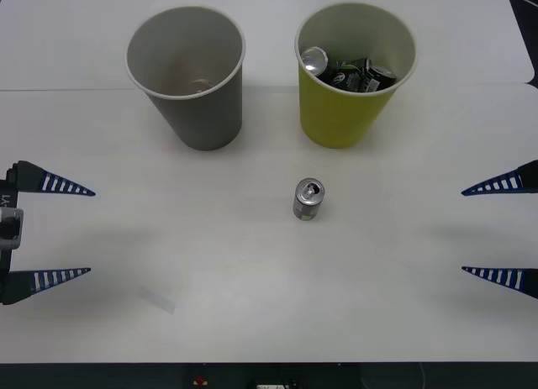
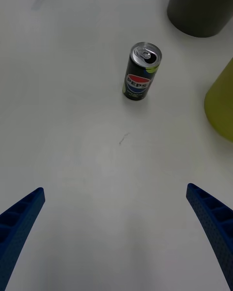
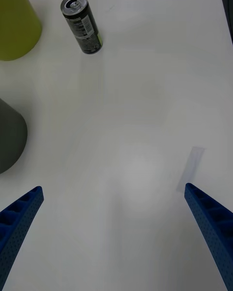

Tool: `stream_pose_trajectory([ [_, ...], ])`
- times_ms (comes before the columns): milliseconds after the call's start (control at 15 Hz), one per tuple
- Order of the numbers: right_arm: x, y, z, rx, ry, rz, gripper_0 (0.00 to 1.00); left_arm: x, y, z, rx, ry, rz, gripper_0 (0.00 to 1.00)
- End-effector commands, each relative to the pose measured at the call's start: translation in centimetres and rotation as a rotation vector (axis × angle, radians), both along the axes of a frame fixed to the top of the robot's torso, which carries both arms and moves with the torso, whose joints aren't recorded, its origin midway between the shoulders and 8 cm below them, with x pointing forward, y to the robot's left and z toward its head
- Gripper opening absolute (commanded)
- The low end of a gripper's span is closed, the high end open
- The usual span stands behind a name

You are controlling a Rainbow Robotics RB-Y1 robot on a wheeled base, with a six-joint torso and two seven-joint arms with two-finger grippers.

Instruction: Put the can into the green bin and the plastic bottle into the gray bin

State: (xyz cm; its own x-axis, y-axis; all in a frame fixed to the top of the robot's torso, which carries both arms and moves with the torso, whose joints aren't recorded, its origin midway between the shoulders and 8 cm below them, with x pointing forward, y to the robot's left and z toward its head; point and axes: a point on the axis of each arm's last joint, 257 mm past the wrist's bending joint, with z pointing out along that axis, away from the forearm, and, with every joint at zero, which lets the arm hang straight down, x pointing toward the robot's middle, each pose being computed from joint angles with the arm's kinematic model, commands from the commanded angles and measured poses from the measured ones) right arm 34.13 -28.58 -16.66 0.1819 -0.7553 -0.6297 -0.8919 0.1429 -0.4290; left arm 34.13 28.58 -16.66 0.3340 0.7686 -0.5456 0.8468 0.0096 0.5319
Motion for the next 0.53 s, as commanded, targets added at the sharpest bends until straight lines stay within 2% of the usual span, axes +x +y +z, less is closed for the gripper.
stream_pose_trajectory([
  [67,0.24,-0.10,-0.32,0.014,0.003,-0.014,1.00,0.00,0.00,0.00,0.000,0.000,0.000,1.00],
  [200,0.90,-0.09,0.08,0.012,-0.024,-0.017,1.00,0.00,0.00,0.00,0.000,0.000,0.000,1.00],
  [533,0.92,-0.15,-0.44,0.032,-0.006,-0.036,1.00,0.00,0.00,0.00,0.000,0.000,0.000,1.00],
])
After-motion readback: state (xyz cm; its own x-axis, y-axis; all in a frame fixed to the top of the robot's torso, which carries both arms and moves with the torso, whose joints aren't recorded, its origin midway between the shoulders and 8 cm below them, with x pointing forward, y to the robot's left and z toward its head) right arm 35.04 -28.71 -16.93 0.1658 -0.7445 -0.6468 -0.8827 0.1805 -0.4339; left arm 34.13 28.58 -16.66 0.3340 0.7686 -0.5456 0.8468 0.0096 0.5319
